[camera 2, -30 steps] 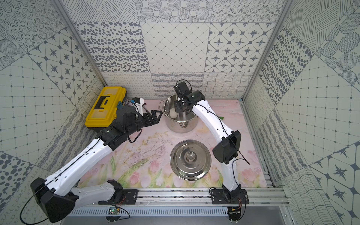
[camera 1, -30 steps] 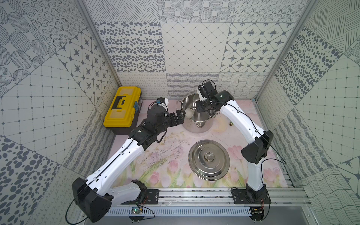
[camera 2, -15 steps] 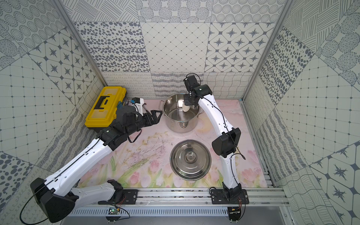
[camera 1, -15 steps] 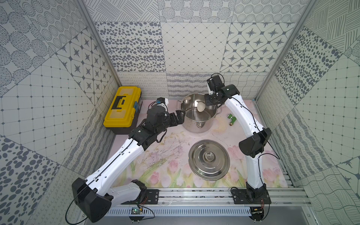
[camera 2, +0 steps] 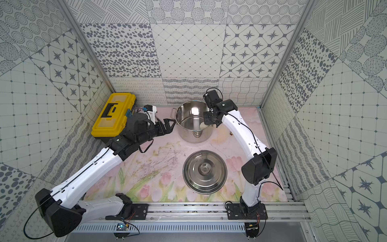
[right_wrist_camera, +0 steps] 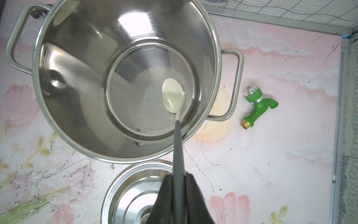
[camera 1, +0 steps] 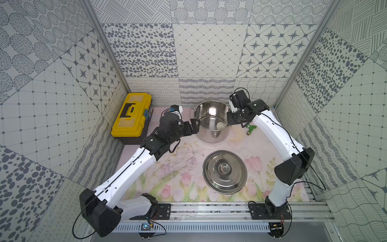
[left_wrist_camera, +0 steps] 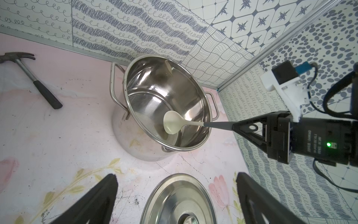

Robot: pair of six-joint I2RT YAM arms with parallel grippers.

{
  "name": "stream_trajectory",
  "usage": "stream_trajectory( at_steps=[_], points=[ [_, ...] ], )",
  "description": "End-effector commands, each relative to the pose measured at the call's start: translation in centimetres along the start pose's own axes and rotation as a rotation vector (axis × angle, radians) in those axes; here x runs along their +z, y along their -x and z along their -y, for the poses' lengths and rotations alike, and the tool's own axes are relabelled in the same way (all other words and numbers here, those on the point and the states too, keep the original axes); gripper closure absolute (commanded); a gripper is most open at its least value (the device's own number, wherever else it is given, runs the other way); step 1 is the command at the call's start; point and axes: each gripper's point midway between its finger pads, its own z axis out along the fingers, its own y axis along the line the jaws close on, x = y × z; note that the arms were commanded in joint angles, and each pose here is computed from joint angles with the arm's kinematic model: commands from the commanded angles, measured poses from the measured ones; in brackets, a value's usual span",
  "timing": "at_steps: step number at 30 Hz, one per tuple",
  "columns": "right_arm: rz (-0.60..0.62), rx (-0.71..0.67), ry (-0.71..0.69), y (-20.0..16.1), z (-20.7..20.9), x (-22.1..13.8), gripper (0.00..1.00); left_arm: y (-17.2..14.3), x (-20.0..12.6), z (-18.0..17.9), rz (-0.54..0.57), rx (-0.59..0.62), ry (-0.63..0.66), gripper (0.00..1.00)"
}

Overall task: Stir the soup with a spoon
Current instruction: Stir the soup in the pan with a stick.

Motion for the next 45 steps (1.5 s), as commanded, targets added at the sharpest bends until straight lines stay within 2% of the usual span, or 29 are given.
stream_trajectory(
  at_steps=[1,6,13,17,23,28,34,45],
  points=[
    [0.077,0.043,0.081,1.0,-2.8,-0.8,1.00,1.4,-0.5,1.5,0.046,0.010,-0.058,0.01],
    [0.096,0.051,0.121,2.2,-5.5,-0.1,1.00,1.2,-0.7,1.4,0.043,0.002,-0.061,0.01],
    [0.175,0.051,0.100,6.5,-6.7,0.6,1.00,1.2,-1.5,1.2,0.055,-0.006,-0.053,0.00],
    [0.193,0.045,0.065,8.5,-6.0,1.3,1.00,1.2,-1.9,0.9,0.065,-0.008,-0.043,0.00],
    [0.199,0.096,0.015,9.8,-2.8,2.0,1.00,1.2,-2.1,0.7,0.072,0.001,-0.035,0.01],
    [0.177,0.106,-0.027,8.7,-0.2,1.6,1.00,1.4,-2.0,0.8,0.079,0.007,-0.038,0.01],
    [0.142,0.102,-0.033,6.4,1.1,0.4,1.00,1.5,-1.6,1.1,0.075,0.009,-0.050,0.00],
    [0.066,0.208,0.148,1.4,-1.1,-1.4,1.00,1.2,-1.6,1.3,0.057,0.006,-0.062,0.01]
  ],
)
